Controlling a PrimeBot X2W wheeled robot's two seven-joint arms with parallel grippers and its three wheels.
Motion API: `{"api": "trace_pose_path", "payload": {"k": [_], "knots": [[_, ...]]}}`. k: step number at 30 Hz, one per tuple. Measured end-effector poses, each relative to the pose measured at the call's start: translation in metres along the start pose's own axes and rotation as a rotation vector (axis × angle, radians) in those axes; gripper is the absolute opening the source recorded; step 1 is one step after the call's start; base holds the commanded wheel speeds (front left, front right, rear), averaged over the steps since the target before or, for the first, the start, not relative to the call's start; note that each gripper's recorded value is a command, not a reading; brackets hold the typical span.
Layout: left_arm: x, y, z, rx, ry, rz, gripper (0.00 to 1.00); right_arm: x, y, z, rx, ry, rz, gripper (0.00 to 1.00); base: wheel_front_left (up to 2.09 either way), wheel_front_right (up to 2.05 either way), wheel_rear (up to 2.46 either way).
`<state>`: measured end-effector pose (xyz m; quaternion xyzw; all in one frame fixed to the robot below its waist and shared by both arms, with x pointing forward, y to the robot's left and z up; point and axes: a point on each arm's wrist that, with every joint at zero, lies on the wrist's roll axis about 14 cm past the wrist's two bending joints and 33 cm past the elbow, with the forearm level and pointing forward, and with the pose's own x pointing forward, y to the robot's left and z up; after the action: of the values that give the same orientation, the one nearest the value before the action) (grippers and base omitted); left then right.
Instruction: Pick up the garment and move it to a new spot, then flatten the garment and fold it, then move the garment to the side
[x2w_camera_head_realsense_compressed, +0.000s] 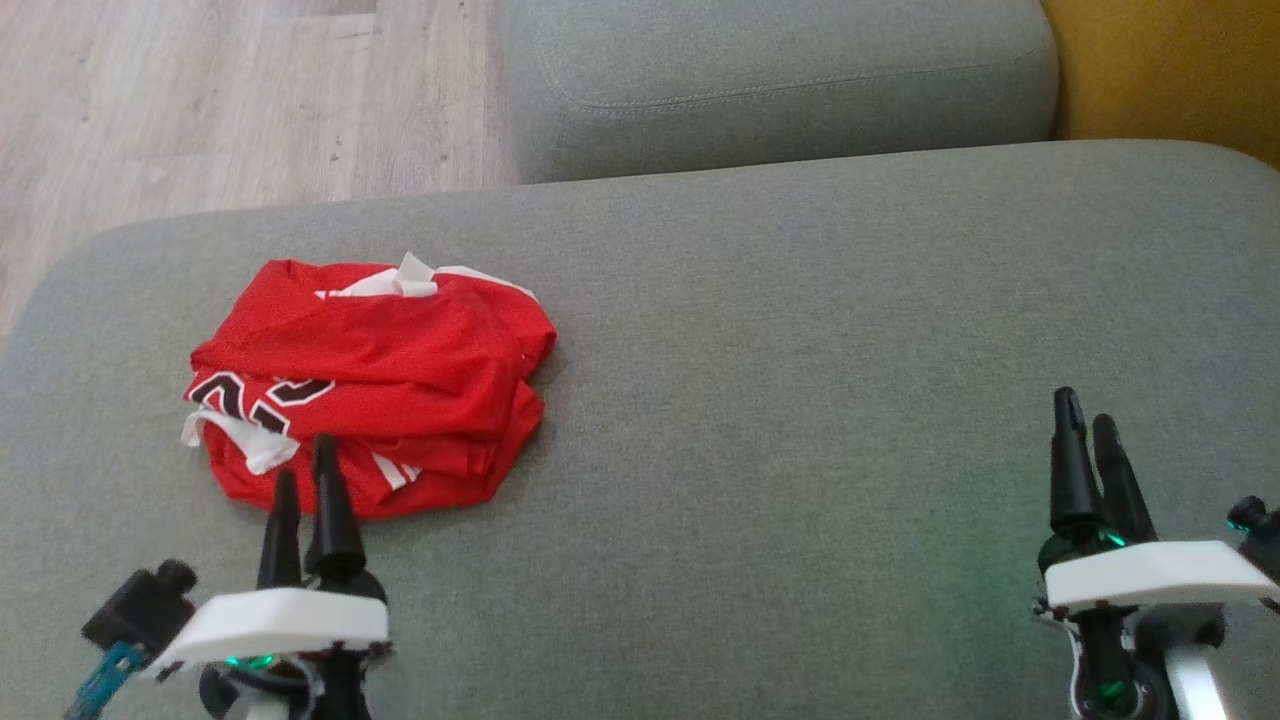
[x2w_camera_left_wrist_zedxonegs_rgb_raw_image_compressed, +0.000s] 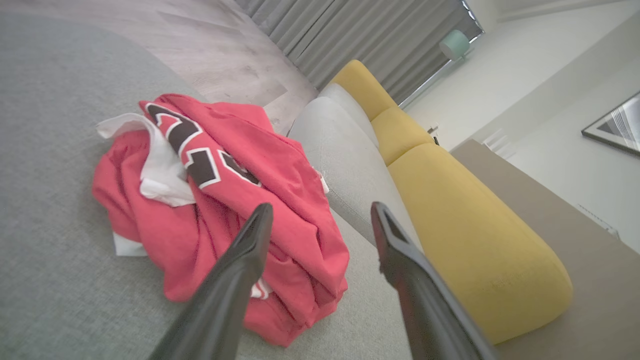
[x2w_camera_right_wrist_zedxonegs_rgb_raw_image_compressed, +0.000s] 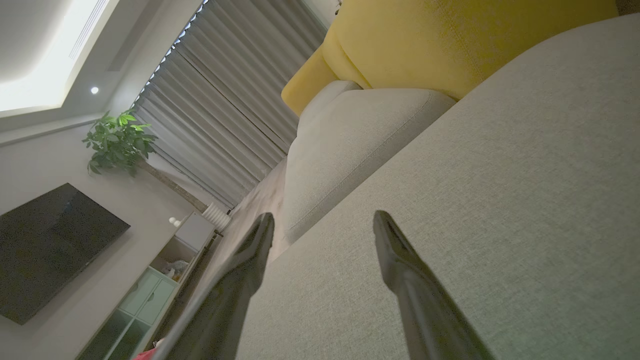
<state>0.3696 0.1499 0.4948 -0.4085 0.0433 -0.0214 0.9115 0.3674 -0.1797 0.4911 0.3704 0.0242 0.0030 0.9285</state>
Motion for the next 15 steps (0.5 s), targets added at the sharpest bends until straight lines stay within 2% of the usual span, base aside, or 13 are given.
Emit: {"api": "trace_pose_path", "payload": {"k": [2,15], "knots": [[0.000,0.000,0.000,0.000,0.000,0.000,1.00,0.000,0.000,0.000,0.000,0.000,0.000,1.00,0.00,0.00,0.00],[0.001,-0.017,-0.016,0.268,0.043,-0.062,1.00,0.001,0.011,-0.008,-0.205,0.015,0.044,1.00,0.00,0.00,0.00]]}}
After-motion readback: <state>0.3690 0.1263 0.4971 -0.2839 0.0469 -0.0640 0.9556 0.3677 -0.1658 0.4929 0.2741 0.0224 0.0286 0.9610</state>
